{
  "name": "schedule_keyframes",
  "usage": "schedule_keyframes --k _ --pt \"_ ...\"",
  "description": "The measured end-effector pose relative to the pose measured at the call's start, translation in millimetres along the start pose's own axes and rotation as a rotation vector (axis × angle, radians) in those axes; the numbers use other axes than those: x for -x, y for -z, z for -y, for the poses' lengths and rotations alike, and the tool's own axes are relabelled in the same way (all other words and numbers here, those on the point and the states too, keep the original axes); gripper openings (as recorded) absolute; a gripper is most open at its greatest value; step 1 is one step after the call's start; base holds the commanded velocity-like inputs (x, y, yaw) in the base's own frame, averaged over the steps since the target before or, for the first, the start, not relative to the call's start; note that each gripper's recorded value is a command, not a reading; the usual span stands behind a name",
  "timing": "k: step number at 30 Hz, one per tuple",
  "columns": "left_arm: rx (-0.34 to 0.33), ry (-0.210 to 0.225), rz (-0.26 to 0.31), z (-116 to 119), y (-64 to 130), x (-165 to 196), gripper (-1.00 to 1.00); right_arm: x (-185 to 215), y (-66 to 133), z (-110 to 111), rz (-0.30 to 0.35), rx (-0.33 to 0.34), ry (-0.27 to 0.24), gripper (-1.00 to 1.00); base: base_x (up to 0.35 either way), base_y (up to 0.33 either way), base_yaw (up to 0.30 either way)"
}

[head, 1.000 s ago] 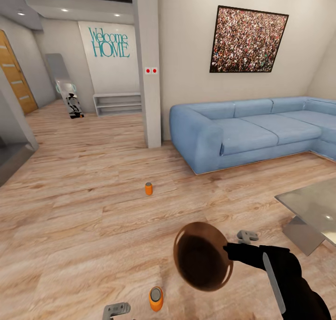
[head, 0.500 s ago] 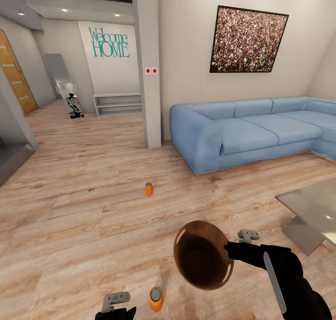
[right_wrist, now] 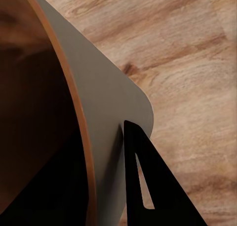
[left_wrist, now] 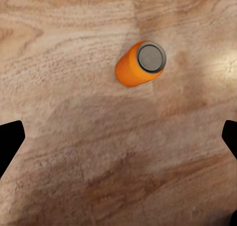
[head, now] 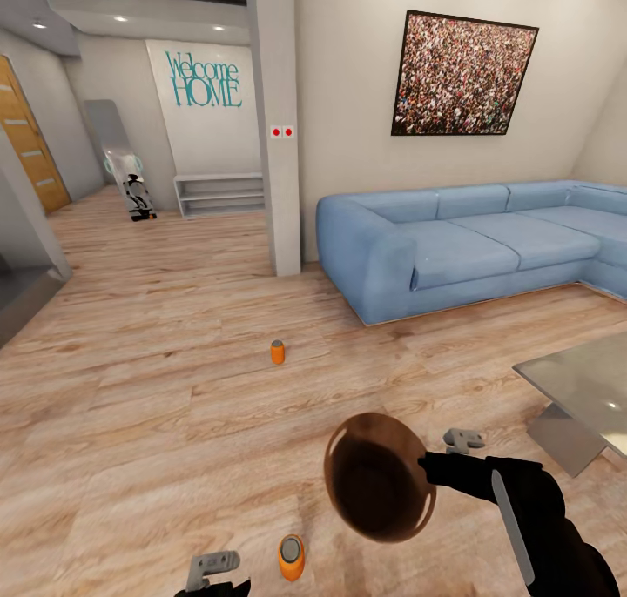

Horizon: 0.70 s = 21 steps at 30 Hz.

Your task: Put the three can of soda from the living room inside the tash can in the kitchen.

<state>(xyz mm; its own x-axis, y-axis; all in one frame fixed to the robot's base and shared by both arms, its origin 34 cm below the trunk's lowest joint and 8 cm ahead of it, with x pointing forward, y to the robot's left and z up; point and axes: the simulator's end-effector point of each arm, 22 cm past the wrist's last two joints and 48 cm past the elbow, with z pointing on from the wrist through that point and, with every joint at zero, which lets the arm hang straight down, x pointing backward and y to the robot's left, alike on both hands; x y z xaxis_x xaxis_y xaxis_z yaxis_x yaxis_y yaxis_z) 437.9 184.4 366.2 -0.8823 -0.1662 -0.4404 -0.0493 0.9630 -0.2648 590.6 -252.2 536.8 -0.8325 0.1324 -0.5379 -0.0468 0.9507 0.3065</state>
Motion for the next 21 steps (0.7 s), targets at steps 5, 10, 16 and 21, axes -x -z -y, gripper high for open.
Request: schedule_keyframes --k 5,10,16,21 --pt "0.001 0.002 -0.005 -0.7 -0.7 -2.6 1.0 0.1 0.1 0.0 0.0 0.001 -0.002 -1.0 0.0 0.0 0.0" --pt "-0.001 0.003 -0.005 -0.4 -0.8 -2.8 1.0 -0.1 0.1 0.2 0.0 0.0 -0.002 -1.0 0.0 0.0 0.0" --pt "0.002 0.004 -0.008 -2.3 -1.1 -3.5 1.0 -0.3 -1.8 -1.1 0.002 0.006 -0.003 -1.0 0.0 0.0 0.0" --pt "0.006 0.007 -0.016 -4.2 -2.3 -6.5 1.0 -2.0 -3.7 0.8 -0.002 0.004 -0.006 -1.0 0.0 0.0 0.0"
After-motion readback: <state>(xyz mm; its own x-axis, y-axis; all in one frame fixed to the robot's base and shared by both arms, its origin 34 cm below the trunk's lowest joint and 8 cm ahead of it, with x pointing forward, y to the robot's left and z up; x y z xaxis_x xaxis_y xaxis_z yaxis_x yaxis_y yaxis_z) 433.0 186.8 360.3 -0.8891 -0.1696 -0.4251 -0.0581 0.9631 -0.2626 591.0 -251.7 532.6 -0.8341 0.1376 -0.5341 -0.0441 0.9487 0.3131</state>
